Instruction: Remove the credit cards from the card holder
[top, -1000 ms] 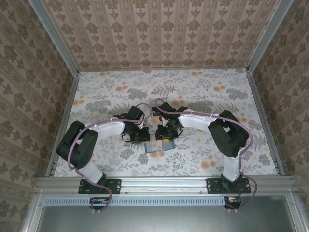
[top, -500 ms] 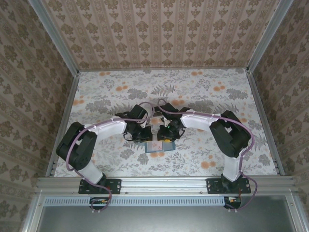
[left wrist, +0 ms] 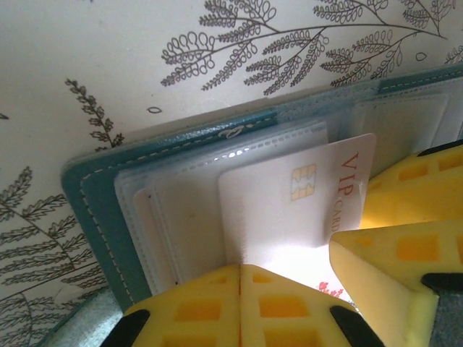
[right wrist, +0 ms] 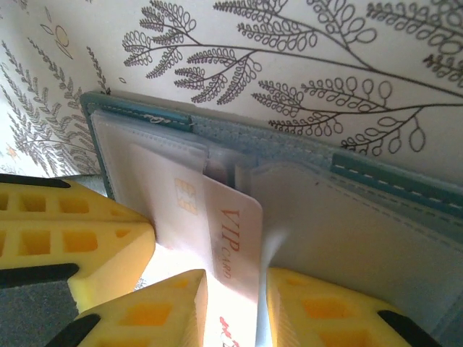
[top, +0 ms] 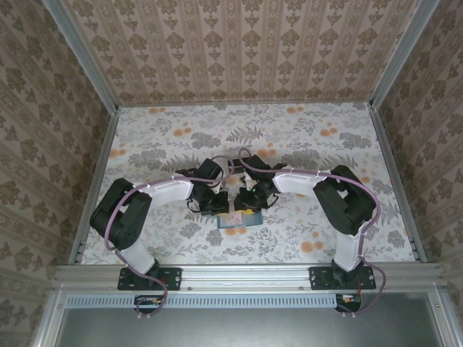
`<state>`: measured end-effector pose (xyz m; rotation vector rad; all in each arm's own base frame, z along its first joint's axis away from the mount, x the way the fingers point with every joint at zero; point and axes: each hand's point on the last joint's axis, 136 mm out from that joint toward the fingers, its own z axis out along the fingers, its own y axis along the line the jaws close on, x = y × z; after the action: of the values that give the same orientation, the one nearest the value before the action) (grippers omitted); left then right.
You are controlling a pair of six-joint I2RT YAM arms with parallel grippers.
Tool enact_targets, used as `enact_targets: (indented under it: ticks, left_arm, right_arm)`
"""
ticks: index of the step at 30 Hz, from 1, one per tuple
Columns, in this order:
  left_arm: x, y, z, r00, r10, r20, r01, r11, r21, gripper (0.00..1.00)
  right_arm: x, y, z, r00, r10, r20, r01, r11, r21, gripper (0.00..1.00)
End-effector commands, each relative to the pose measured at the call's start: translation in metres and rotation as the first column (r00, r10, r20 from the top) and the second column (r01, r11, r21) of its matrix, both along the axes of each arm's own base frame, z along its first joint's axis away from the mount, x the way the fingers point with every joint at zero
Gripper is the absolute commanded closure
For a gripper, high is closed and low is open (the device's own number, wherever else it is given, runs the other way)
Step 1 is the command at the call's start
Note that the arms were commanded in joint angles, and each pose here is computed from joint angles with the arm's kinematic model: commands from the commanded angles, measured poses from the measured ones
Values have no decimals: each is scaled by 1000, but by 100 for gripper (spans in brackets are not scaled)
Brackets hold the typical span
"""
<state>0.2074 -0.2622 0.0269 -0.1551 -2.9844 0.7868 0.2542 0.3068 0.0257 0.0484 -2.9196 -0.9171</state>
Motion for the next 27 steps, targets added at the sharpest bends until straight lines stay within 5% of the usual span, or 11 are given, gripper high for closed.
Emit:
enact_targets:
  ticks: [1,12,21,27]
  left_arm:
    - [-10,11,-16,999,7,-39,-5,998,60,92]
    - [-9,13,-15,999,0,-32,2,998,68,92]
    - [-8,15,-11,1000,2,-13,-1,998,69,92]
    - [-2,12,-5,1000,1,11,-1,999,50,92]
  right_arm:
    - [0,8,14,1000,-12,-7,13,997,77,73]
    - [5,2,20,1000,-28,5,27,996,81,89]
    - [4,-43,13,998,24,55,-14,987,-163,92]
    - [3,-45,18,997,45,62,-33,983,-180,92]
